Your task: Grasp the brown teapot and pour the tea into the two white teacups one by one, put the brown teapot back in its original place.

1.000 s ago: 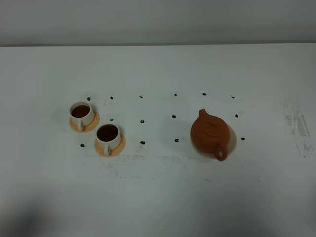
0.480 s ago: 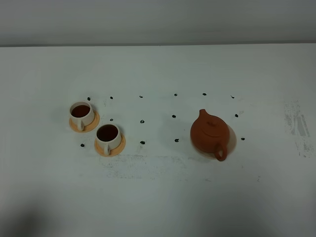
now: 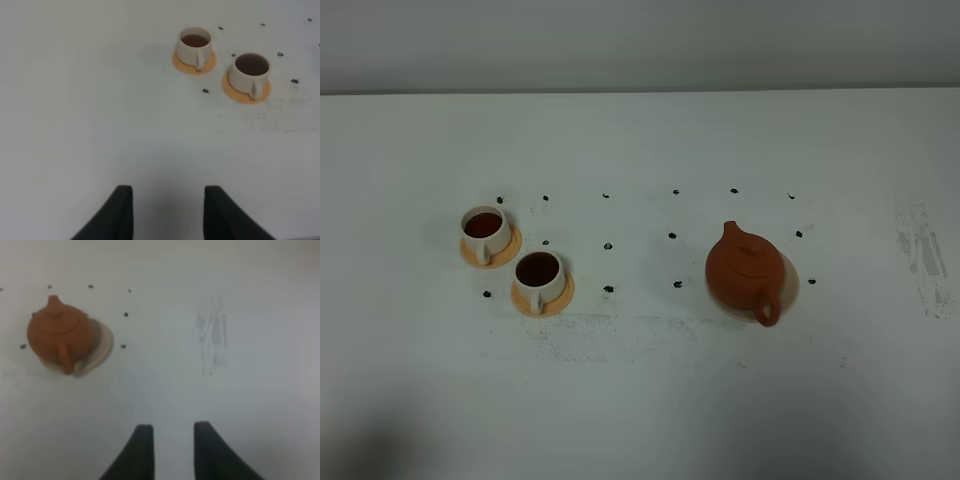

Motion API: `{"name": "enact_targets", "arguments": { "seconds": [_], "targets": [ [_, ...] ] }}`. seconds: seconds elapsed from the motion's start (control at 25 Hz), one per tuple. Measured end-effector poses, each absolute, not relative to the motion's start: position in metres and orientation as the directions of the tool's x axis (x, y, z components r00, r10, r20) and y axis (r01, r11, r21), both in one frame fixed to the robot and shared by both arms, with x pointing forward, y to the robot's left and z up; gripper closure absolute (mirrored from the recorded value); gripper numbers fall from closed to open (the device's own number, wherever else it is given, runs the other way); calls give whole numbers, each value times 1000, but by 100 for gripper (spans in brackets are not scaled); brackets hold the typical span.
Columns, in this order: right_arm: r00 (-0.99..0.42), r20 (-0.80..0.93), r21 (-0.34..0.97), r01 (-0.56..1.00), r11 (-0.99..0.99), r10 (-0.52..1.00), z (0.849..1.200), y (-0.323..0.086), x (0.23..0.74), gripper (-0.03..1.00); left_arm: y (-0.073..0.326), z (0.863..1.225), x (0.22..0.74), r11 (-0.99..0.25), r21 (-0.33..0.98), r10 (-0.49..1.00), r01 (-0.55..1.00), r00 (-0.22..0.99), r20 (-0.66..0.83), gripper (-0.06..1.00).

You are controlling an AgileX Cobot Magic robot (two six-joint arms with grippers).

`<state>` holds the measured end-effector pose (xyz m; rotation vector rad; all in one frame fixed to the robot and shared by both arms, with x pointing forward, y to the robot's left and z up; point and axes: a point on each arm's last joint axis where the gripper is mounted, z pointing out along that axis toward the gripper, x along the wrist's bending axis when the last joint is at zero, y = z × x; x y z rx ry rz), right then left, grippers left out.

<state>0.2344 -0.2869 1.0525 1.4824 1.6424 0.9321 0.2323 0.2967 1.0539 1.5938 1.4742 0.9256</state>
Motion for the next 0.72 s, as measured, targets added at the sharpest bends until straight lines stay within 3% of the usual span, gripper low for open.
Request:
{"name": "enact_targets", "arguments": {
  "seconds": [0.72],
  "targets": [
    [-75, -47, 886, 457, 76, 996, 1052, -287, 232, 74, 297, 1054, 232, -31, 895, 999, 446, 44, 13, 58]
  ]
}}
